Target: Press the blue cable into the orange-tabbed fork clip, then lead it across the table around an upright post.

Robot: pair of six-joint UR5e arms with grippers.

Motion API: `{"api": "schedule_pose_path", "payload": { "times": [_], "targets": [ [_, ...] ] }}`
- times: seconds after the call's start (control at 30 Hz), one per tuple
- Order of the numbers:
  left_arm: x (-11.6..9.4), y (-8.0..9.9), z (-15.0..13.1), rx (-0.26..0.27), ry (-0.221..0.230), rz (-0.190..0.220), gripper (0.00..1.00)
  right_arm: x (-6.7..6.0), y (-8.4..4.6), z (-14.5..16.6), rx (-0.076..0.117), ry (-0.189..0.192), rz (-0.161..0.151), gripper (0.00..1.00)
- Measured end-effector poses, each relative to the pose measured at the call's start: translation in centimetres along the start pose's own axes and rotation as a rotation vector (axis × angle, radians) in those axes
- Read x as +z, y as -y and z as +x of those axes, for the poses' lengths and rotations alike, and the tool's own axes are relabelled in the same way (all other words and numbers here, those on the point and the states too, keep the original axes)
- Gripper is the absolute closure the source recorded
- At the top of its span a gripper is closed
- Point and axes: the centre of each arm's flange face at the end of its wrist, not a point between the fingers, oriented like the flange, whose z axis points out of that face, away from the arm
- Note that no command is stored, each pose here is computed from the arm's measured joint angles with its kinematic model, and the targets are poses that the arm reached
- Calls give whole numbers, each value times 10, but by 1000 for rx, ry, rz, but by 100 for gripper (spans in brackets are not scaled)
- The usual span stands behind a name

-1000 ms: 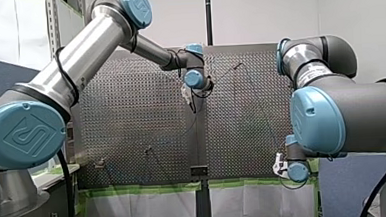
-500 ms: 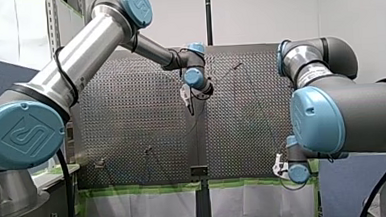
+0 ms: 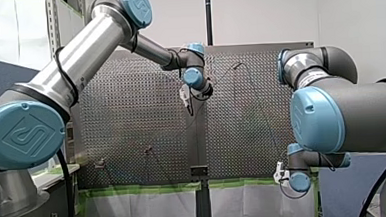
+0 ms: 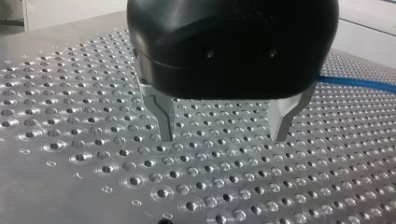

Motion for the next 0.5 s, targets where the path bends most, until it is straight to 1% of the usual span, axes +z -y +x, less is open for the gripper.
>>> {"api": "schedule_pose_path", "payload": {
  "times": [0.17, 0.37, 0.43, 0.47, 0.5],
  "targets": [
    [0, 1, 0, 0, -3, 8, 2, 0, -2, -2, 0, 1, -13, 100],
    [1, 0, 0, -1, -4, 10, 2, -9, -11, -9, 0, 5, -52, 100],
    [1, 0, 0, -1, -3, 9, 2, -13, -16, -12, 6, 3, -70, 100],
    [1, -1, 0, -1, -3, 9, 2, -15, -19, -13, 11, 1, -78, 100],
    [1, -1, 0, -1, -3, 9, 2, -18, -23, -15, 21, -1, -88, 100]
  ]
}}
